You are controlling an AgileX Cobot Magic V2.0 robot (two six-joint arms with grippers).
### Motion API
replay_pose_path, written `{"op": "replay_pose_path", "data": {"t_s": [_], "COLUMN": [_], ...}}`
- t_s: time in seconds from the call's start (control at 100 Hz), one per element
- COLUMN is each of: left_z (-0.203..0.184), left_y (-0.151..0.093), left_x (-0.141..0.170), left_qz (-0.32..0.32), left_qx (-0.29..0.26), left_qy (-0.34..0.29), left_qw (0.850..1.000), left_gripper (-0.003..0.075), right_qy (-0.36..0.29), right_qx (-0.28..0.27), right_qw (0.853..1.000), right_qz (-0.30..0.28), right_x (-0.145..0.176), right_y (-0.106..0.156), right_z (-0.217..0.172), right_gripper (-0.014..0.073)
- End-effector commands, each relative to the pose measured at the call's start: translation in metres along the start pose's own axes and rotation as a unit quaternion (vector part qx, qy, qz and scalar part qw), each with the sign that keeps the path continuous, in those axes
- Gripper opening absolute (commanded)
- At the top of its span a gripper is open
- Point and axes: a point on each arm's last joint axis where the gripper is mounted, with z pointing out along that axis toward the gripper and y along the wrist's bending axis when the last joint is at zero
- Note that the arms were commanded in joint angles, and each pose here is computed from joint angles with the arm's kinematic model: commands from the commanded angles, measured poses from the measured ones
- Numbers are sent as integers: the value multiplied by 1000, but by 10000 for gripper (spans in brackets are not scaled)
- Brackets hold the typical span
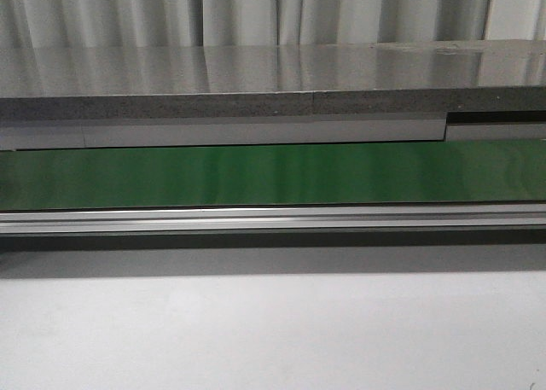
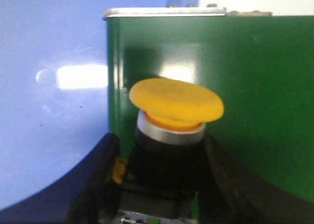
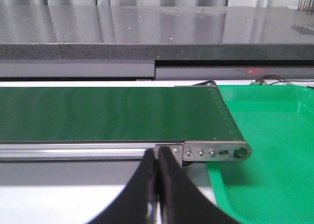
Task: Move button from left to right
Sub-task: 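Carry the button over the belt and release it with the left gripper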
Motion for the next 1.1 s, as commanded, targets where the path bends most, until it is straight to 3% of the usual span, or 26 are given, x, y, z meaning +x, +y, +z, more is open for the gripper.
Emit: {"op": "replay_pose_path", "data": {"t_s": [0.0, 0.21, 0.29, 0.38, 0.55, 0.67, 1.09], "left_z": [-18, -3, -1, -1, -1, -1, -61], "left_y": [-10, -15, -14, -14, -15, -15, -30], "left_x": [-8, -8, -7, -7, -6, -4, 3], "left_qz": [10, 12, 11, 11, 11, 11, 29], "left_qx": [1, 10, 10, 11, 13, 16, 33], "left_qy": [-40, -13, -8, -7, 2, 8, -56], "left_qw": [999, 1000, 1000, 1000, 1000, 1000, 997], "left_gripper": [-19, -13, 30, 145, 492, 631, 642], "right_qy": [-58, -58, -58, -58, -58, -58, -58], "right_qx": [8, 8, 8, 8, 8, 8, 8], "right_qw": [998, 998, 998, 998, 998, 998, 998], "right_qz": [-5, -5, -5, -5, -5, -5, -5], "right_x": [-14, -14, -14, -14, -14, -14, -14], "right_y": [-1, -1, -1, -1, -1, -1, -1], "right_z": [-3, -3, -3, -3, -3, -3, -3], "right_gripper": [-68, -68, -68, -68, -68, -68, -68]}}
